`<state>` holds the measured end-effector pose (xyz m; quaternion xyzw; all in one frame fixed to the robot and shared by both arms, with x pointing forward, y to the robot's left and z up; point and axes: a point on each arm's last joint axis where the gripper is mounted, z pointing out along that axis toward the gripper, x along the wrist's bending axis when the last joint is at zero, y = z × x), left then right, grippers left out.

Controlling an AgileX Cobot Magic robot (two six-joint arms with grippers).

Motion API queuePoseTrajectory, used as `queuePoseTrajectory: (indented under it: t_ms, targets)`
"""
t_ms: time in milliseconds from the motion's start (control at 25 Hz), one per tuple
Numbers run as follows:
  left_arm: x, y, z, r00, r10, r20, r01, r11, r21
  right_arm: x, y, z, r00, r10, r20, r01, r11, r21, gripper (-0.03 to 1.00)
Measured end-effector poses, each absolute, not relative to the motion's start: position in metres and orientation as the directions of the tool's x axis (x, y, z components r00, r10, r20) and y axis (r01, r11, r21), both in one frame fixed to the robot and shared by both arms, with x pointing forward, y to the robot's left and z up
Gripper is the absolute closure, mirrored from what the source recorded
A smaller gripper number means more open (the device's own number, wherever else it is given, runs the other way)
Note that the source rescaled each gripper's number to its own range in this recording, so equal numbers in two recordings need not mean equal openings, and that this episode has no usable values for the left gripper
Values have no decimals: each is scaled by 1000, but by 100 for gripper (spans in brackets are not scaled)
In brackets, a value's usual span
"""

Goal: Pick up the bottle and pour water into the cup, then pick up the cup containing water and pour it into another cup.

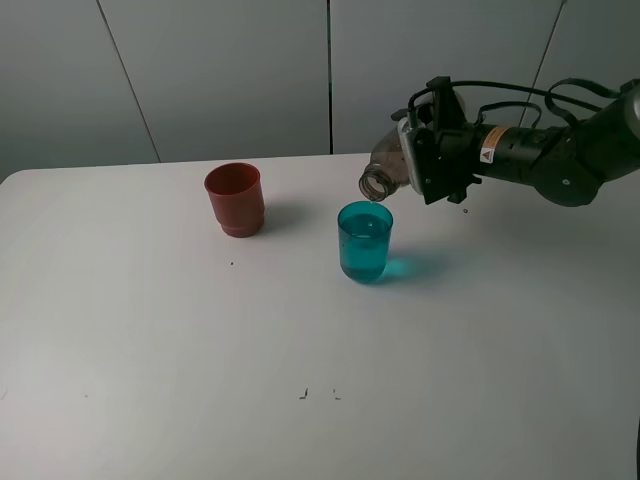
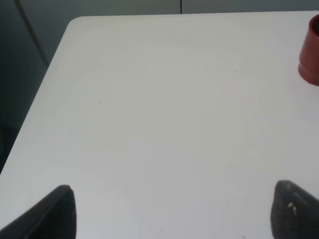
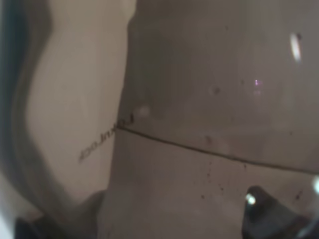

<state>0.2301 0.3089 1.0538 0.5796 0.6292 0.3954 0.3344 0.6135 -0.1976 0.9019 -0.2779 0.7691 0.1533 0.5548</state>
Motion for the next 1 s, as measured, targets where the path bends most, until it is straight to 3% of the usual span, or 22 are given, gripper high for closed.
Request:
queuePoseTrajectory:
  t_ms: [360, 600, 800, 1000]
  targets:
    - [230, 309, 1054, -104, 994, 37, 465, 15, 885, 613, -197, 901, -502, 162, -849, -416, 816, 402, 96]
    - [230, 309, 1054, -104, 994, 37, 465, 15, 885, 615, -206, 902, -602, 444, -664, -208, 716, 667, 96]
    - [230, 309, 1054, -103, 994, 36, 465, 16, 885, 624, -234, 906, -574, 732, -366, 59, 483, 873, 96]
    - [230, 309, 1054, -103, 994, 36, 465, 16, 885, 637, -252, 915, -462, 880, -114, 202, 230, 952, 96]
